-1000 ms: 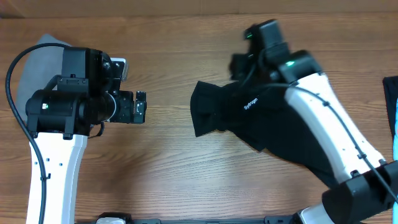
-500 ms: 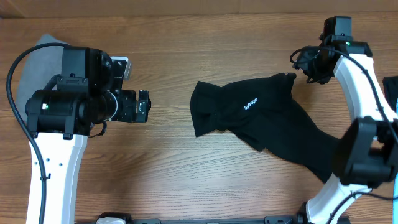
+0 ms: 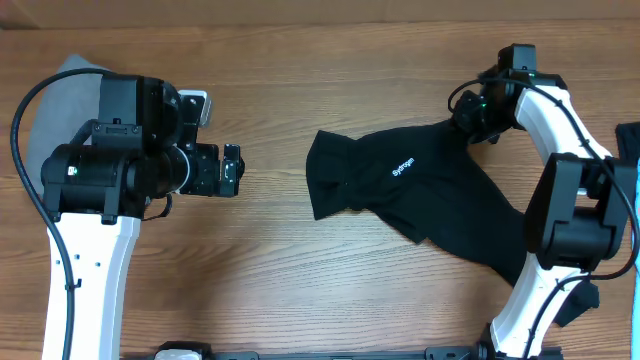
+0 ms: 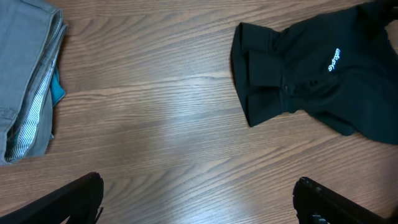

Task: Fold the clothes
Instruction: 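Drag the black shirt with the right gripper toward table center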

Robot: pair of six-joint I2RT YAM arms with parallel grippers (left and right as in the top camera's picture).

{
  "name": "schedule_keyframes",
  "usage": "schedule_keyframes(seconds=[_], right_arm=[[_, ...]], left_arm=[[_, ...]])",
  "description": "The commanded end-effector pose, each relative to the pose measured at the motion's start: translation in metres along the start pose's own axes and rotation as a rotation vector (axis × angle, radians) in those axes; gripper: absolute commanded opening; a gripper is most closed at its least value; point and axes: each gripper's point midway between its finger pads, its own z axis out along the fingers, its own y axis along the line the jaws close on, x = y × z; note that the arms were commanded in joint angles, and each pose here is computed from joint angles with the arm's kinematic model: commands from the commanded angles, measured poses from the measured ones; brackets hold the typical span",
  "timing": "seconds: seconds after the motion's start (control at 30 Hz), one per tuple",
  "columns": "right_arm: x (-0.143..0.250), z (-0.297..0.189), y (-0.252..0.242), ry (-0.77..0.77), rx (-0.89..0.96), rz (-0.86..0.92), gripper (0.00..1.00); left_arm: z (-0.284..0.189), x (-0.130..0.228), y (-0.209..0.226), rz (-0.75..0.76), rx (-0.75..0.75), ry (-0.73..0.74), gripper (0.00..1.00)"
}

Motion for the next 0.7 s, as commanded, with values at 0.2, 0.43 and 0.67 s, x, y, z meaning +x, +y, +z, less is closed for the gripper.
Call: schedule_keyframes(seconds=[0.2,0.43,0.67], right_arm=[[0.100,0.008,0.168,0.155,-0.286,-0.459,0.04],[0.203,0.034,0.239,0.243,-0.273,-0.726,0.05],[0.199,0.028,0.252,0.112,-0.174,-0.766,0.14]], left_arm=[[-0.011,0.002,0.019,0.039,-0.132,-0.009,1.00],[-0.016,0.005,0.043,0.035,-0.273,0.006,1.00],[-0.012,-0.003,0.024,0.026,-0.156,-0.030,1.00]])
